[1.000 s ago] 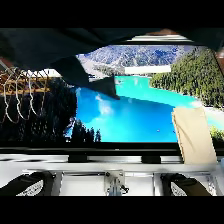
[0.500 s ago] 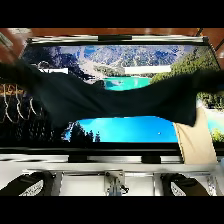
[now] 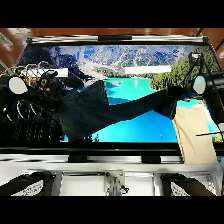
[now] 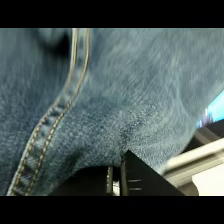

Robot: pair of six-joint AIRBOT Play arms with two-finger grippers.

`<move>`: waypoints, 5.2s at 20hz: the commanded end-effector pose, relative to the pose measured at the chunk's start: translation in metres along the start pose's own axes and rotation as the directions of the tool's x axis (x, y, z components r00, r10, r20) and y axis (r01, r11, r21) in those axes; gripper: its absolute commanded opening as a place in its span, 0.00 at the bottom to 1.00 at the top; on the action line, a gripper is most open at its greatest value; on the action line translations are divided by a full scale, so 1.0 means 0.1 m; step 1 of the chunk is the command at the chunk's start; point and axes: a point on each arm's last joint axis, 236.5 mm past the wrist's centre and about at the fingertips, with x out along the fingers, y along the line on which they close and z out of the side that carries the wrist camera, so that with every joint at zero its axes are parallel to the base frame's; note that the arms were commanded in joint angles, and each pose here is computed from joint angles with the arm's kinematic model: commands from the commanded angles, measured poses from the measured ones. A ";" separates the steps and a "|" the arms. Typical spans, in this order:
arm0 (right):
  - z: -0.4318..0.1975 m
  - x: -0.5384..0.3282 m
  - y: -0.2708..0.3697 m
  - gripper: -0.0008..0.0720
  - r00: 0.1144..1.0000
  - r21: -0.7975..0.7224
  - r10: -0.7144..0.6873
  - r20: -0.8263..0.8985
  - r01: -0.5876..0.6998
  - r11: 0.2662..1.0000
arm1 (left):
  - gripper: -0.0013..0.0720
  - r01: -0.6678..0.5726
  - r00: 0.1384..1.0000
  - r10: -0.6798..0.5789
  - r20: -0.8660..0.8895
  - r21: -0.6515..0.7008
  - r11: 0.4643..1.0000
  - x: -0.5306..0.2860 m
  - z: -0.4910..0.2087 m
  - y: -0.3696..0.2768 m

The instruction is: Fold the shirts.

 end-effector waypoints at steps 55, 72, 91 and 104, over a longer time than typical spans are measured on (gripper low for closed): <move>1.41 -4.21 -0.82 0.14 0.466 0.167 -0.027 0.884 -0.261 0.951 | 0.13 -0.124 0.383 0.087 0.920 -0.042 0.991 -4.55 0.50 -0.62; -0.23 -1.03 -0.53 0.14 0.973 -0.116 -0.155 -0.172 0.136 0.984 | 0.13 0.090 0.978 -0.129 -0.163 -0.227 0.970 -1.02 -1.15 0.02; 0.85 1.12 0.34 0.78 0.881 0.395 0.473 0.024 -0.442 0.805 | 0.93 0.011 1.000 -0.012 0.000 -0.394 0.919 0.26 -0.11 1.04; 0.61 0.59 -0.21 0.94 0.949 0.248 0.304 -0.081 -0.276 0.928 | 1.00 -0.112 0.979 0.173 0.109 -0.420 0.901 -0.10 0.15 1.66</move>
